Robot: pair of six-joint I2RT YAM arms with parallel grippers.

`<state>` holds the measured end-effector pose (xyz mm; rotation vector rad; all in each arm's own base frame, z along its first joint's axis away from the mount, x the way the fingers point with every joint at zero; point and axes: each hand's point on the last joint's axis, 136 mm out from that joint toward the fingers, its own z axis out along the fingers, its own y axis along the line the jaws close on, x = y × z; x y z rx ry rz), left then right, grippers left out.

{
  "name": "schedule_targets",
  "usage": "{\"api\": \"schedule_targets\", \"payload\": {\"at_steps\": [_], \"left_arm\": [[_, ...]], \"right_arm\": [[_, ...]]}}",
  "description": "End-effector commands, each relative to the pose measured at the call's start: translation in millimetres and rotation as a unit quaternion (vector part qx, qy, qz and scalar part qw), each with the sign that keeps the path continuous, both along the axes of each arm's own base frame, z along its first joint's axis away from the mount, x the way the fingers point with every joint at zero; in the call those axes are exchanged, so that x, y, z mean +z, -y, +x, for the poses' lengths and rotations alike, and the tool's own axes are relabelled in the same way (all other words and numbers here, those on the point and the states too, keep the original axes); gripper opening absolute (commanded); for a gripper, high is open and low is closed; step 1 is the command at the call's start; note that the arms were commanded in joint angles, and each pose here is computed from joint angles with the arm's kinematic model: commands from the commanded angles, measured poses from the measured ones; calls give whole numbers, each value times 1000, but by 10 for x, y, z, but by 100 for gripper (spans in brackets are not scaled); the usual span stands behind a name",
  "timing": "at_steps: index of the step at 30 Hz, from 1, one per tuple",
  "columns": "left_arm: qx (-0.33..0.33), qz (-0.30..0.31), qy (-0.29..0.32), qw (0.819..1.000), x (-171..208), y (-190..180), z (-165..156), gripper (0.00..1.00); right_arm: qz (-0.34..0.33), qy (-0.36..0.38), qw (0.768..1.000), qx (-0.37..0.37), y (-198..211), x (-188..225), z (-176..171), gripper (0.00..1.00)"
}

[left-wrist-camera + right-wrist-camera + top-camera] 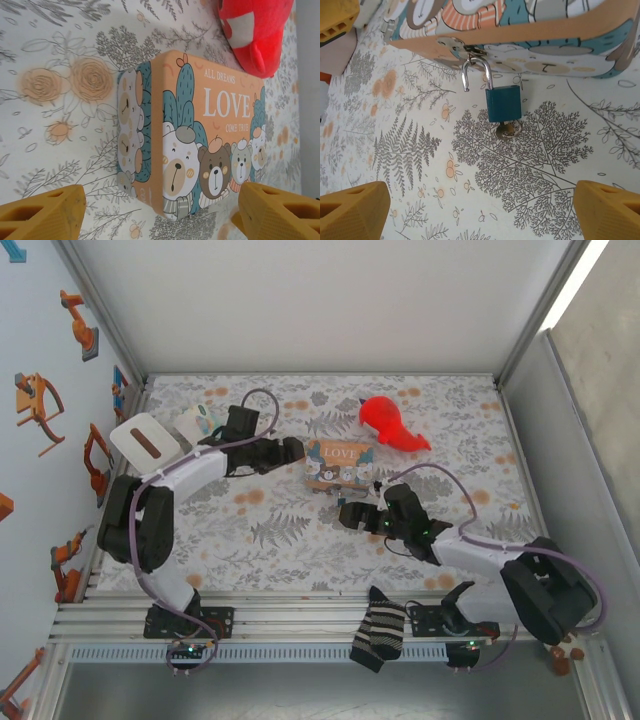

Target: Unlock the padlock with the key

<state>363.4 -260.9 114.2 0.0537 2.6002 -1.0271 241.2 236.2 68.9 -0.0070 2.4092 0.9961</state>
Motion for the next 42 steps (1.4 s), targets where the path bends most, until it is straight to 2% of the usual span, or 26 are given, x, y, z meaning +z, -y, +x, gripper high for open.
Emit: {"api": "schedule_targets", "payload": {"at_steps": [1, 5, 11, 22, 34, 42], "left_arm": [[-44, -35, -17, 998, 37, 157, -37, 79], [-62, -58, -42, 995, -60, 312, -29, 79], [-73, -46, -81, 993, -391, 420, -80, 75], [-66, 7, -116, 991, -762, 259, -252, 71], [-45, 18, -116, 992, -710, 109, -474, 70], [-32, 10, -87, 996, -466, 69, -428, 70]], "right_arm": [[41, 11, 999, -9, -113, 183, 169, 93], [48, 13, 999, -12, -130, 180, 290, 93], [52, 35, 998, -15, -83, 276, 517, 93], [46, 43, 998, 7, -89, 291, 868, 90], [30, 100, 992, 66, -202, 385, 1258, 88], [25, 113, 991, 70, -109, 436, 1178, 87]]}}
